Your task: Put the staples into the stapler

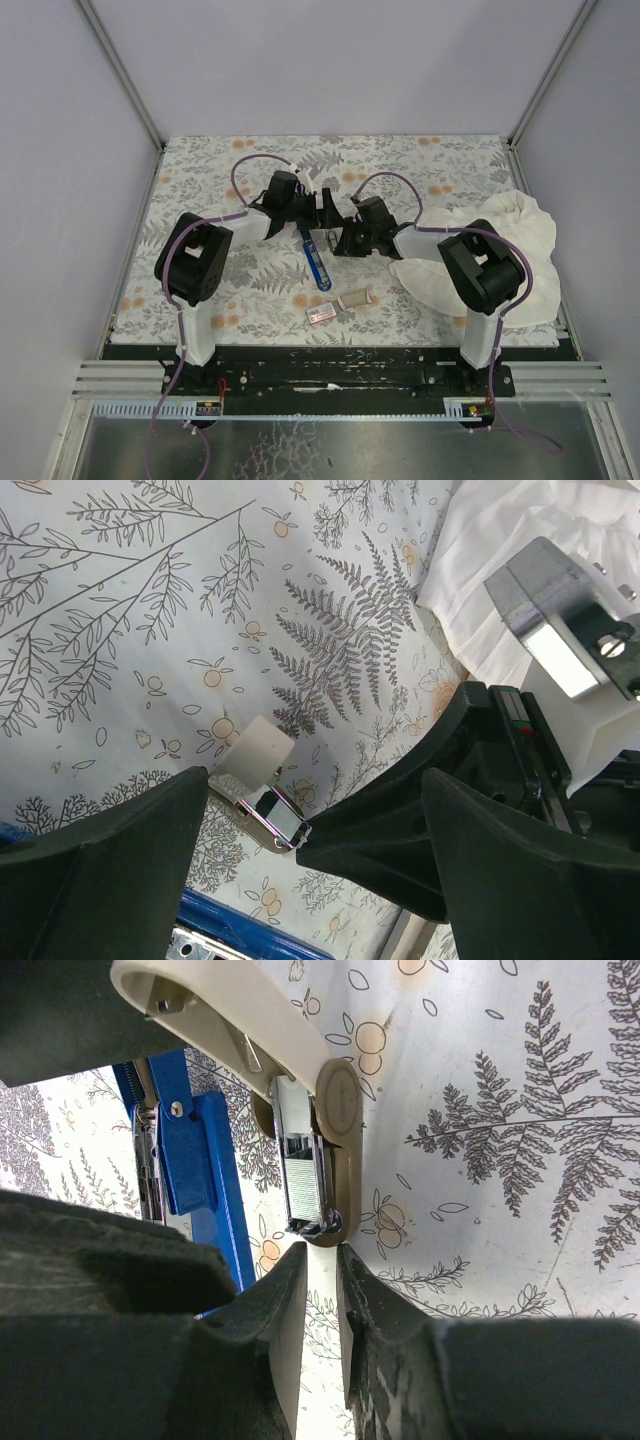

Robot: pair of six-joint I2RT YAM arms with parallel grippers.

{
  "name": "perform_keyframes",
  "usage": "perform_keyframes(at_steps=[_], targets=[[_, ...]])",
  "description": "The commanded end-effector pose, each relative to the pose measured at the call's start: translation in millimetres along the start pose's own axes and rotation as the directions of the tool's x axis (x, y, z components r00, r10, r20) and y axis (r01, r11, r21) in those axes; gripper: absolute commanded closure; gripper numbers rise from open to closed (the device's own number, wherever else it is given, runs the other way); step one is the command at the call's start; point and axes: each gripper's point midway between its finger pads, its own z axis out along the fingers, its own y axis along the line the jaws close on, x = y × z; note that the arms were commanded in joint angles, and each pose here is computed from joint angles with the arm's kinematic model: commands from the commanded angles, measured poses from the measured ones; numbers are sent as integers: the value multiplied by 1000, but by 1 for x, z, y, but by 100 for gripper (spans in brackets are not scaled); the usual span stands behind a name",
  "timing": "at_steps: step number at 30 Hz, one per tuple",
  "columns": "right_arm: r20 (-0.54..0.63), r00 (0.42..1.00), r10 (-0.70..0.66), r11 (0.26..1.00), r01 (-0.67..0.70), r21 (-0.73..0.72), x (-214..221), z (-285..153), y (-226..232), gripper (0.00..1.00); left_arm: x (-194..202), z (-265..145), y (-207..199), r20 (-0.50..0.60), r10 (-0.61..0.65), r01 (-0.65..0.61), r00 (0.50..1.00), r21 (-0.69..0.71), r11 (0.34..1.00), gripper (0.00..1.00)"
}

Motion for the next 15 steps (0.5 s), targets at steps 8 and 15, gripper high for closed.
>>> perform_keyframes(at_steps=[8, 15], targets=[[-24, 1000, -14, 998, 16, 63, 6, 7, -14, 77, -53, -1, -14, 173, 151, -147, 973, -41, 988, 14], [-26, 1000, -14, 998, 16, 69, 6, 7, -15, 77, -49, 0, -31, 186, 161, -175, 969, 65, 982, 14]])
